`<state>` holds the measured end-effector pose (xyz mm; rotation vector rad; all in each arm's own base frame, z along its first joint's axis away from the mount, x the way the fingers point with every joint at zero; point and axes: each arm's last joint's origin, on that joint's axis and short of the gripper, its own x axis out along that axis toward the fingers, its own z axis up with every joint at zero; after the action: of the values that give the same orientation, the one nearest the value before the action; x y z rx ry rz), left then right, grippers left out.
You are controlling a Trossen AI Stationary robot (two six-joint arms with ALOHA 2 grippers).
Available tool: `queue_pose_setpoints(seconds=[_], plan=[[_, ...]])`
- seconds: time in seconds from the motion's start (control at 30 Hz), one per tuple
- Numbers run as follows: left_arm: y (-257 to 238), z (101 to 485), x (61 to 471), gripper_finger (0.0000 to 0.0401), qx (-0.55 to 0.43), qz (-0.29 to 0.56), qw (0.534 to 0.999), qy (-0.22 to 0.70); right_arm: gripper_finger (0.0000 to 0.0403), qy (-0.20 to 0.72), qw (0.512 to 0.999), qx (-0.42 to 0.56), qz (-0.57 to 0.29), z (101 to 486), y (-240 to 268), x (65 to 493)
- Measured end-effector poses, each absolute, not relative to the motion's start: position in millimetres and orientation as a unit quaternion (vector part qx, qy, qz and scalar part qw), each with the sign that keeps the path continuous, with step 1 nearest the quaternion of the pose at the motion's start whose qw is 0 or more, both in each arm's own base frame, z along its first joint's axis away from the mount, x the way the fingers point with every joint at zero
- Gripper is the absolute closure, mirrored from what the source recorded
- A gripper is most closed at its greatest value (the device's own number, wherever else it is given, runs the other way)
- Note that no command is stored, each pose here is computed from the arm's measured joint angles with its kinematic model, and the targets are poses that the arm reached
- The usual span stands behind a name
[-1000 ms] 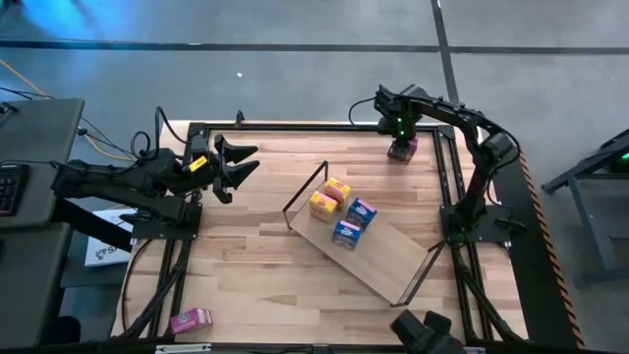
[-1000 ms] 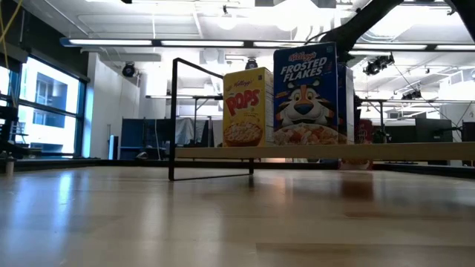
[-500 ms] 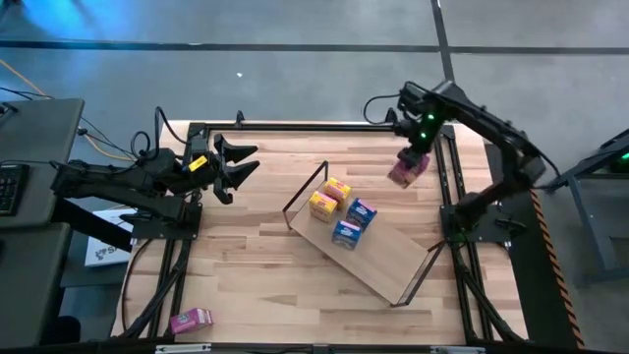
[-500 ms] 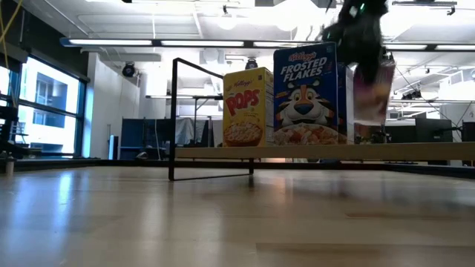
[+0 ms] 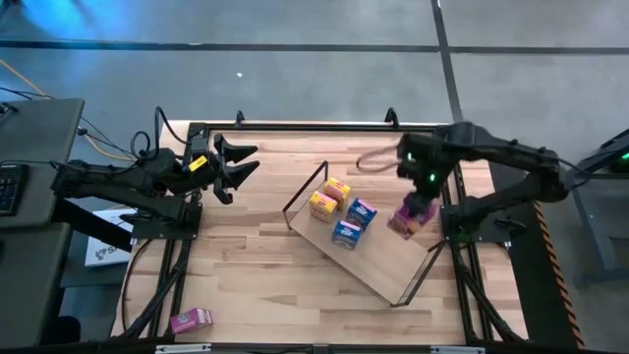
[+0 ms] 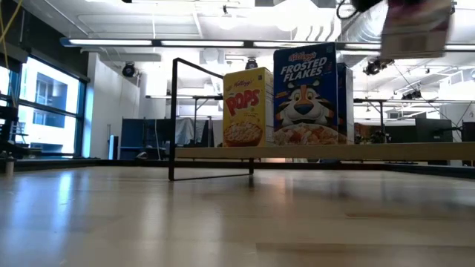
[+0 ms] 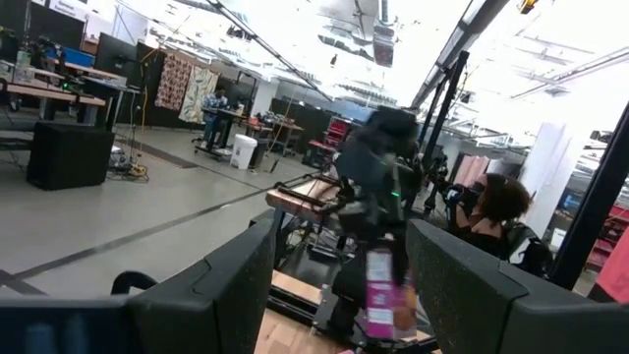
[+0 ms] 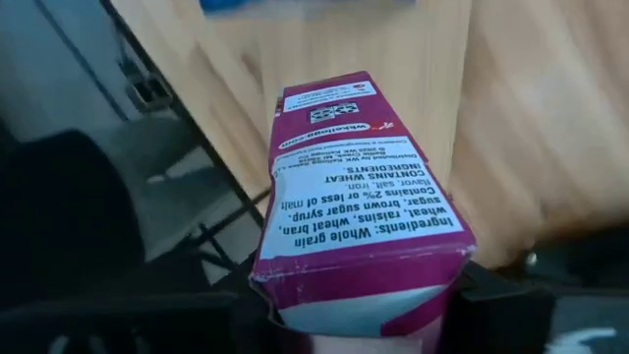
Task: Stack cereal on shelf
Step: Put the top right purple cereal box on the shelf
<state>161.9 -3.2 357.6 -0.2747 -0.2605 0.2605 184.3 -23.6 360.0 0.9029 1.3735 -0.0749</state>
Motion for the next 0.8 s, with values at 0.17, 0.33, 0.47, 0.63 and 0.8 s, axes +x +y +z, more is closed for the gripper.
queue_pose_setpoints(seconds=[0.17, 0.33, 0.47, 0.63, 0.8], plan=[[-3, 358, 162, 0.0181, -0.136, 0.129, 0.974, -0.129, 0.0294, 0.629, 0.674, 0.366, -0.123, 352, 2, 199], [-3, 358, 162, 0.0181, -0.136, 0.129, 0.974, -0.129, 0.0294, 0.637, 0.647, 0.378, -0.181, 339, 18, 217], [-3, 358, 162, 0.0181, -0.136, 0.129, 0.974, -0.129, 0.0294, 0.669, 0.624, 0.363, -0.177, 326, 33, 230], [-3, 358, 162, 0.0181, -0.136, 0.129, 0.974, -0.129, 0.0294, 0.701, 0.617, 0.306, -0.183, 305, 46, 248], [-3, 358, 162, 0.0181, -0.136, 0.129, 0.974, -0.129, 0.0294, 0.723, 0.605, 0.28, -0.18, 285, 52, 265]])
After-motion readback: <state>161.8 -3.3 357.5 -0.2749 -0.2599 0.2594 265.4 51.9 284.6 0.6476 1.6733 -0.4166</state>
